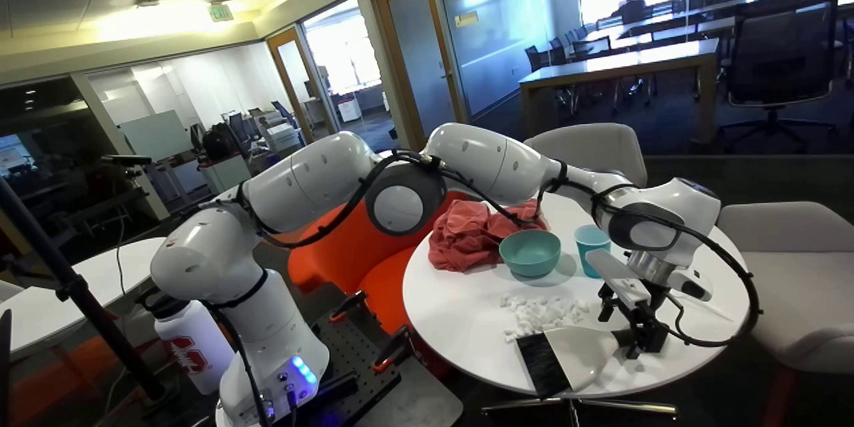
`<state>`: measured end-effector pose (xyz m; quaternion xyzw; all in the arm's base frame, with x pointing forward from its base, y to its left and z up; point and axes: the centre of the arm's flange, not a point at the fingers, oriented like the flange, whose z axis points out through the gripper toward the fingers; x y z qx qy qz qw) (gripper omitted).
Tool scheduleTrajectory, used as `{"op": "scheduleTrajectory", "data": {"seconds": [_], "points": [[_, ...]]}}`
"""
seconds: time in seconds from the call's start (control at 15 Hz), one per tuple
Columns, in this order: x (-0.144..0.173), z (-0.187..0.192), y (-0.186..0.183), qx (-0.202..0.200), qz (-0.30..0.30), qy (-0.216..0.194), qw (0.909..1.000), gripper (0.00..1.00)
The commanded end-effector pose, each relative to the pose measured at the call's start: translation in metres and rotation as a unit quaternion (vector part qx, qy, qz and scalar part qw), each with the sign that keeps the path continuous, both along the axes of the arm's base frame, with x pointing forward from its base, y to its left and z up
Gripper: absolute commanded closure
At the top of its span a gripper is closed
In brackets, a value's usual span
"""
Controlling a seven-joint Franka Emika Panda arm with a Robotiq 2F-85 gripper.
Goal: Use the brush to sweep the white objects on the table
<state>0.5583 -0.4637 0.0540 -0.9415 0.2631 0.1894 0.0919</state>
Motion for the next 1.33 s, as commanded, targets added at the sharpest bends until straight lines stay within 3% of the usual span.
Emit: {"op": "scheduleTrajectory", "data": {"seconds": [0.0, 0.13, 0.2, 0.33, 0.6, 0.73, 0.8, 0.87, 1.0, 1.2, 1.27], "points": [[0.020, -0.007, -0.015, 0.018, 0.003, 0.009, 0.9998, 0.00], [0.021, -0.009, -0.014, 0.026, 0.005, 0.024, 0.9994, 0.01], [0.021, -0.009, -0.013, 0.030, 0.003, 0.029, 0.9991, 0.26], [0.021, -0.010, -0.012, 0.036, 0.005, 0.039, 0.9986, 0.29], [0.020, -0.012, -0.012, 0.037, 0.001, 0.045, 0.9983, 0.60], [0.020, -0.012, -0.013, 0.030, -0.004, 0.043, 0.9986, 0.66], [0.021, -0.011, -0.012, 0.026, -0.003, 0.044, 0.9987, 0.57], [0.022, -0.012, -0.011, 0.022, -0.004, 0.045, 0.9987, 0.19], [0.023, -0.014, -0.010, 0.020, -0.004, 0.046, 0.9987, 0.17], [0.024, -0.023, -0.006, 0.019, -0.006, 0.053, 0.9984, 0.00], [0.024, -0.026, -0.005, 0.020, -0.005, 0.056, 0.9983, 0.06]]}}
